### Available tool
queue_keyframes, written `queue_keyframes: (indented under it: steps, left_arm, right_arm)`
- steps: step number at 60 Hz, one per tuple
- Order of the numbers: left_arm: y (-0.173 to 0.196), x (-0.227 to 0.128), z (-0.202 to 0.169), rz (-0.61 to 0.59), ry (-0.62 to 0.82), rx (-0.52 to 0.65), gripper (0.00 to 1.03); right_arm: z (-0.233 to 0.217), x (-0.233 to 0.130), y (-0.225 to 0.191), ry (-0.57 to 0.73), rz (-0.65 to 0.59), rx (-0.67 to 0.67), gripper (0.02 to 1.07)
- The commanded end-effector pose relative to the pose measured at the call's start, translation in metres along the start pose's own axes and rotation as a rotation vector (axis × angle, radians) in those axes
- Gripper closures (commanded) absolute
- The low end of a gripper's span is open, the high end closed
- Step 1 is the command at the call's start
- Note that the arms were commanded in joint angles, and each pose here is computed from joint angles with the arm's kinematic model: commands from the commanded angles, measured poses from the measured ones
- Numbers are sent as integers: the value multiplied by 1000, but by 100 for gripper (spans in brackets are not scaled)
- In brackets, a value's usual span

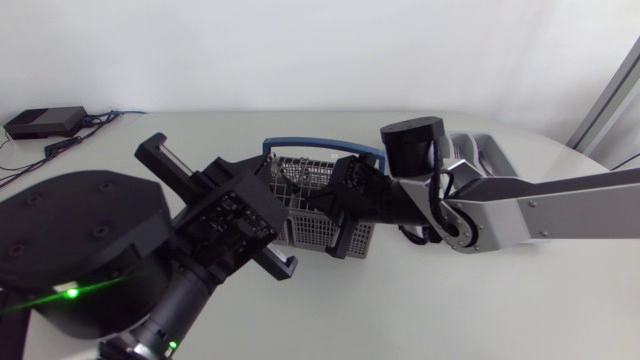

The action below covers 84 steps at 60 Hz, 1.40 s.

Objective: Unload the cutlery basket into the drawer organizer.

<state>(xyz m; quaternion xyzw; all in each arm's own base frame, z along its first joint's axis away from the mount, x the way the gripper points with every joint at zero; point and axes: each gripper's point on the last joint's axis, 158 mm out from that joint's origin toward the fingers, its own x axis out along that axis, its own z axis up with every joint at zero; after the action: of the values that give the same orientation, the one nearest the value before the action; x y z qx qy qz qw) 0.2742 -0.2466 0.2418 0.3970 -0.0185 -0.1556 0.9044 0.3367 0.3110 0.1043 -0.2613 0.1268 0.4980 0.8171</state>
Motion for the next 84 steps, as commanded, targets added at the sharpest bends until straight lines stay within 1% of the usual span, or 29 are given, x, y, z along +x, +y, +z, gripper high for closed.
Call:
queue_keyframes:
  steps: [1, 15, 42, 55, 69, 84]
  left_arm:
    - [-3, -3, -1, -1, -11, -4, 90]
    - [-13, 1, -5, -14, 3, 13, 90]
    - [-36, 14, 1, -27, -3, 26, 90]
    - [-30, 15, 13, -12, -21, 29, 90]
    - [-3, 11, 37, 45, -79, 37, 90]
    - [13, 13, 47, 79, -88, 44, 90]
  right_arm:
    - [6, -2, -13, -14, -31, 6, 102]
    - [4, 1, -25, -16, -61, 13, 102]
    - [-22, 25, -32, 45, -77, 27, 102]
    - [-40, 34, -34, 81, -70, 44, 102]
    - [-55, 38, -27, 111, -51, 59, 102]
    - [-56, 38, -22, 114, -43, 59, 102]
